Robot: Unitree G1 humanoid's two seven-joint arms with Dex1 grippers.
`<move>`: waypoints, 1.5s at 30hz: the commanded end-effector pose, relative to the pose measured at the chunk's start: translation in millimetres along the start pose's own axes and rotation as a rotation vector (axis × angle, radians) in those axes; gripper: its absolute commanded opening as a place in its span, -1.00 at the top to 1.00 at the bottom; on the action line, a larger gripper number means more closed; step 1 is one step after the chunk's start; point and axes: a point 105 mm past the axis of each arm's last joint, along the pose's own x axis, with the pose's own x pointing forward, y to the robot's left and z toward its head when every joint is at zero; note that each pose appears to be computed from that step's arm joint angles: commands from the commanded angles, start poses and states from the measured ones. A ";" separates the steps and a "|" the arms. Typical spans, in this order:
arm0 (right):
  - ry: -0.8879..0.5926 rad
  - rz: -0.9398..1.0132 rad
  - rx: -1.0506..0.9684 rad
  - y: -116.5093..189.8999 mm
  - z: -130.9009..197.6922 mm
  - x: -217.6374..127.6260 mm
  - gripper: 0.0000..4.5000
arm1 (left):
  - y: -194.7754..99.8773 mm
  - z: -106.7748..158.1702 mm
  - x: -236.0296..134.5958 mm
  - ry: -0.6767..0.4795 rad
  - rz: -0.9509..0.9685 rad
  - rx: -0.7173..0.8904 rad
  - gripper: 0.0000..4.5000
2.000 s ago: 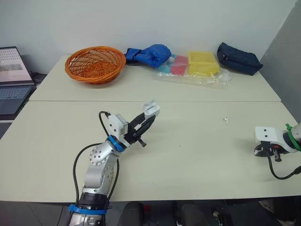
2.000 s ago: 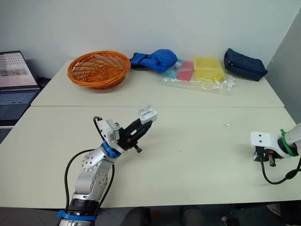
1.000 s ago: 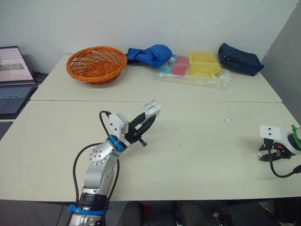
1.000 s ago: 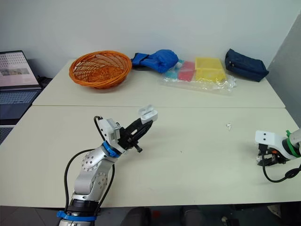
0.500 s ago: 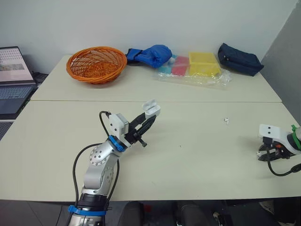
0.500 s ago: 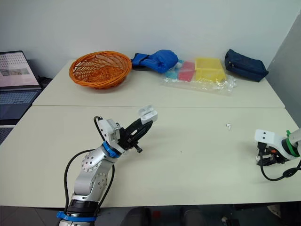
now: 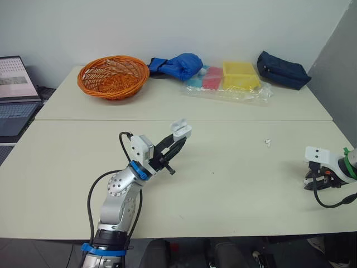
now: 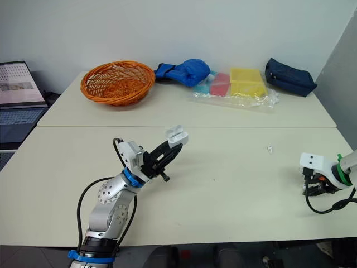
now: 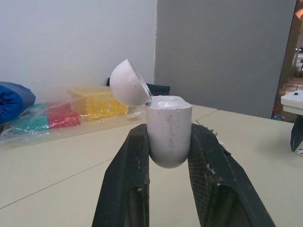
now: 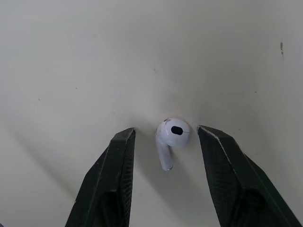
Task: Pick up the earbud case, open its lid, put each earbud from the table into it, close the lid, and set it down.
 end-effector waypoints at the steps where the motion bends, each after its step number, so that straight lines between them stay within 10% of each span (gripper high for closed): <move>1: 0.003 -0.013 -0.001 -2.5 -1.2 -3.0 0.05 | -4.4 14.4 4.7 -0.055 -0.018 0.025 0.67; 6: -0.015 -0.011 0.009 -2.4 2.7 -1.4 0.05 | -4.7 13.6 4.3 -0.053 -0.019 0.025 0.67; 11: -0.023 -0.012 0.010 -4.5 7.2 -0.2 0.79 | -4.7 15.1 6.3 -0.055 -0.022 0.028 0.67; 22: -0.089 -0.004 -0.010 -4.2 21.3 -7.1 0.82 | -6.6 18.6 8.0 -0.054 -0.020 0.031 0.67; 29: -0.918 -0.037 -0.050 31.2 209.7 -71.7 0.82 | -3.0 17.1 10.2 -0.062 -0.010 0.026 0.67; 34: -1.354 0.030 0.082 73.5 275.5 -118.5 0.82 | -0.4 18.1 15.9 -0.075 -0.012 0.017 0.67; 45: -1.609 0.015 0.244 103.4 315.4 -102.8 0.82 | 5.6 25.7 37.6 -0.136 -0.033 0.010 0.67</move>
